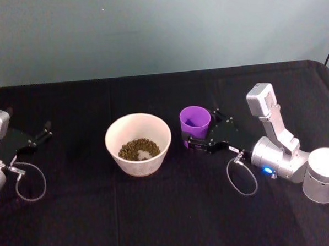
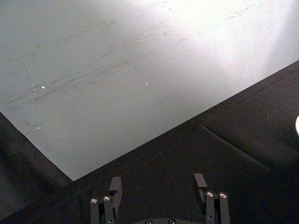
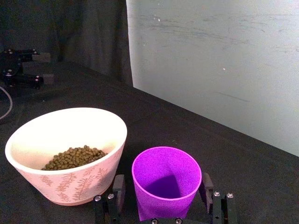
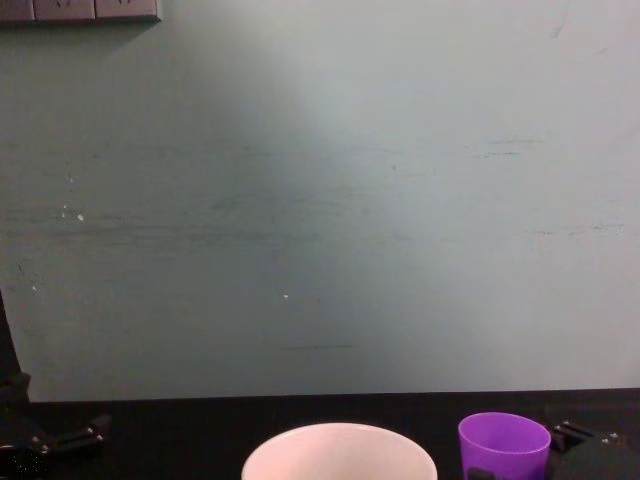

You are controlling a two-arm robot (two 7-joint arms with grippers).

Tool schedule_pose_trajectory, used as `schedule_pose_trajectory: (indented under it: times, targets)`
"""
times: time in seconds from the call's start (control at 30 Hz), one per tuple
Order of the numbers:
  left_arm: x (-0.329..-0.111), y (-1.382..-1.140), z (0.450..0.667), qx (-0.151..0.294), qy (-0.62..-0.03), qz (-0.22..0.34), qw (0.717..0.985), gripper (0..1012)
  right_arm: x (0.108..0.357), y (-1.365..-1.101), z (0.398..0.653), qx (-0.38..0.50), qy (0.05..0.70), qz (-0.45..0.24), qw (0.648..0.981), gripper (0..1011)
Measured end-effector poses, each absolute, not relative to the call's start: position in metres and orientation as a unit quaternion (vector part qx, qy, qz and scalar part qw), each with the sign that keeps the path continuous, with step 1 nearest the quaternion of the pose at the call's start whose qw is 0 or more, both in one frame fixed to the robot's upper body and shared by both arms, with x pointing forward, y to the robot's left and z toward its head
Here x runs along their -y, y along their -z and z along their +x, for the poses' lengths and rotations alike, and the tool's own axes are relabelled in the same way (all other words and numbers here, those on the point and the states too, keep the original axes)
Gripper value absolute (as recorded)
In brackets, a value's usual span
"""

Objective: Pick up the cup and pour the mung beans from the cup into the bowl.

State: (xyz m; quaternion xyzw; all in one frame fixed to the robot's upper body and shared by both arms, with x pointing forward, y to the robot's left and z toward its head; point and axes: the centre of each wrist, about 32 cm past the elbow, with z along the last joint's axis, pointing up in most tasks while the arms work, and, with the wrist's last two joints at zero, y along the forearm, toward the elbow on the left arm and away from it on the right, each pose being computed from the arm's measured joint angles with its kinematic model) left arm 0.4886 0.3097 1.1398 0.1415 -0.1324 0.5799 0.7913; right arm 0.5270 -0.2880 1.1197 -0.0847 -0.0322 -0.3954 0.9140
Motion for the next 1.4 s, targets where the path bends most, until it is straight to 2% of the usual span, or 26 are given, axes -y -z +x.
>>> schedule_pose_trajectory:
  times: [0.23,0.43,0.9,1.2,1.4]
  targets:
    - [-0.310,-1.140,0.489,0.132,-0.580,0.141,0.791,1000,0.288,-1.120,0.527,0.033,0.395,-0.085,0.914,1002]
    - [-0.310,-1.140,0.489,0.132,-0.580,0.141,0.791,1000,0.286,-1.125,0.520,0.075,0.391,-0.077,0.914,1002]
    - [-0.310,-1.140,0.489,0.132,-0.580,0.141,0.791,1000,0.293,-1.134,0.507,0.115,0.416,-0.012,0.902,1002]
    - [-0.310,-1.140,0.489,0.132,-0.580,0.141,0.791,1000,0.296,-1.145,0.488,0.124,0.478,0.029,0.869,1002]
    - [-0.310,-1.140,0.489,0.132,-0.580,0.142,0.791,1000,0.293,-1.151,0.472,0.127,0.565,0.002,0.815,1002]
